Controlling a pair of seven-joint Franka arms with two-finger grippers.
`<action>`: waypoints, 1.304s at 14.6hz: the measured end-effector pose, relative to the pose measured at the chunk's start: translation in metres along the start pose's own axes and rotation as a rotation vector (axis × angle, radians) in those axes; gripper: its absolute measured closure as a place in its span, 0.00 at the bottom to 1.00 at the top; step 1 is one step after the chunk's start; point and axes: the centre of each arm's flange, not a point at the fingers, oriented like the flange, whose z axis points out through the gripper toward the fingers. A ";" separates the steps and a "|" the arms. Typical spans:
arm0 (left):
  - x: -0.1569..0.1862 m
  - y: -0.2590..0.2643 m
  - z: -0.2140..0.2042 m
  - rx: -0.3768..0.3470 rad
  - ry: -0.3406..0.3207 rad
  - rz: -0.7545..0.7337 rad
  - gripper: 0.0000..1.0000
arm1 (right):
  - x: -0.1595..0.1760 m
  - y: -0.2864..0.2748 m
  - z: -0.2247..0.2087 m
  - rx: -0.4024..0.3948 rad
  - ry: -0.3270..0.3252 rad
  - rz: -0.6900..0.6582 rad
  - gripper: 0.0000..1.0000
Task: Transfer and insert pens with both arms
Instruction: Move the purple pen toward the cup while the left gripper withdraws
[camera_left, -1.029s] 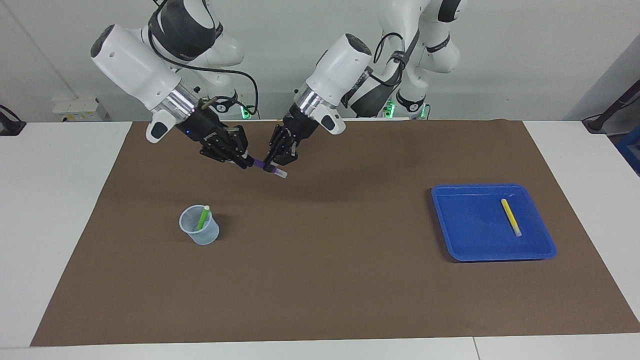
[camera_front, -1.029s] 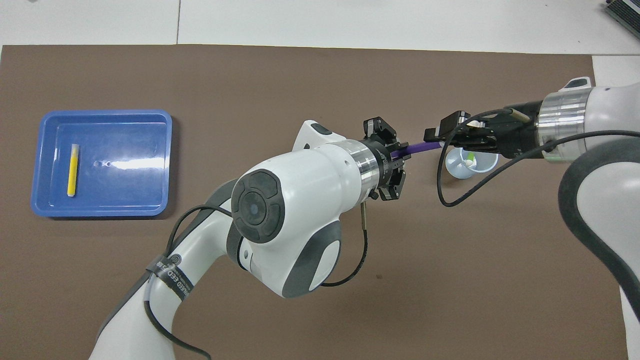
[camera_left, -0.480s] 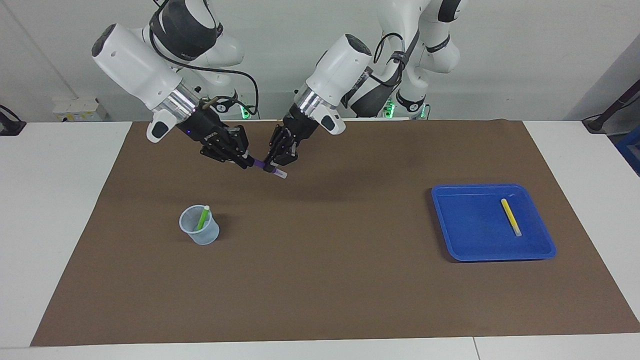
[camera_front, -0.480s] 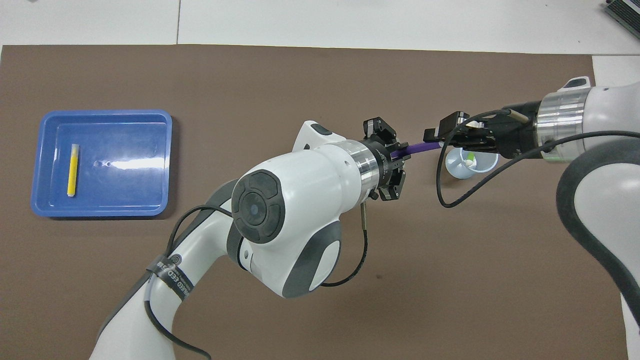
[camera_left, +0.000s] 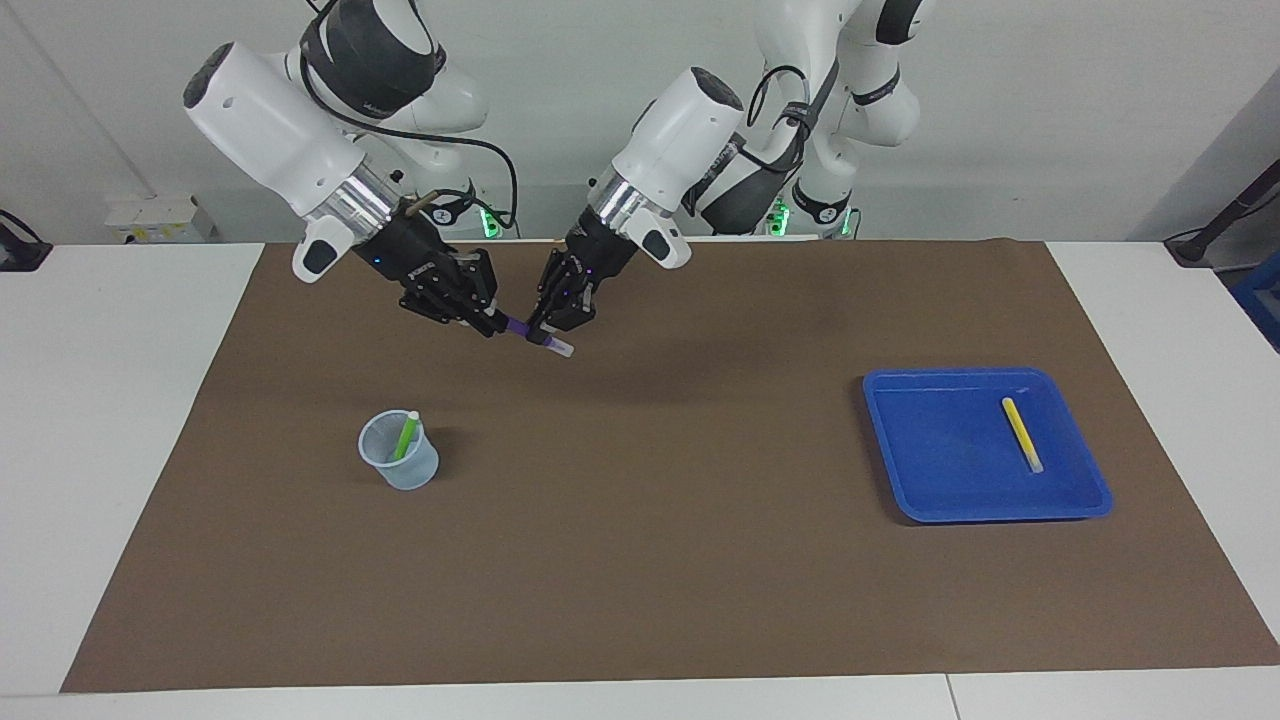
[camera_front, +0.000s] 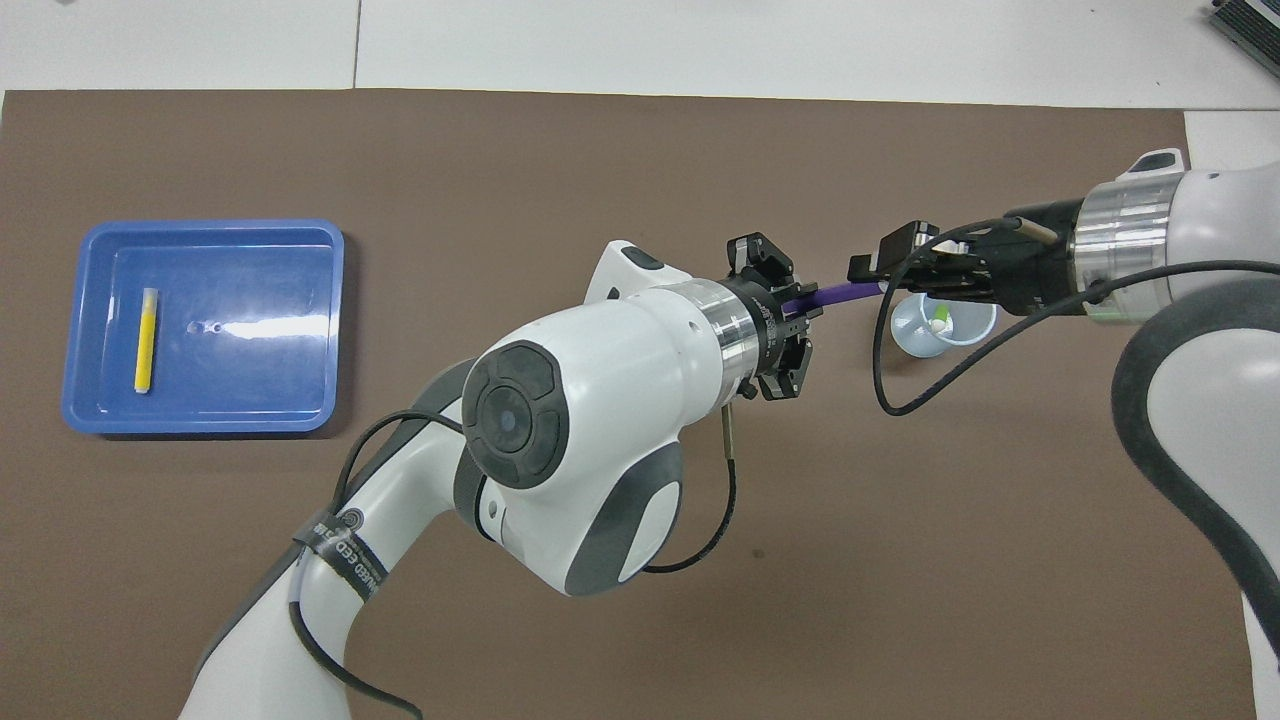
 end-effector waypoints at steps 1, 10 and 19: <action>0.000 0.000 0.000 -0.003 0.002 0.007 0.83 | 0.000 0.000 0.000 0.000 0.000 0.000 0.82; -0.001 -0.001 -0.003 0.010 0.027 0.028 0.41 | 0.001 0.003 -0.002 -0.036 0.003 -0.015 0.82; 0.041 0.059 -0.032 -0.074 0.073 -0.042 0.00 | 0.007 0.019 -0.017 -0.236 0.016 -0.106 0.82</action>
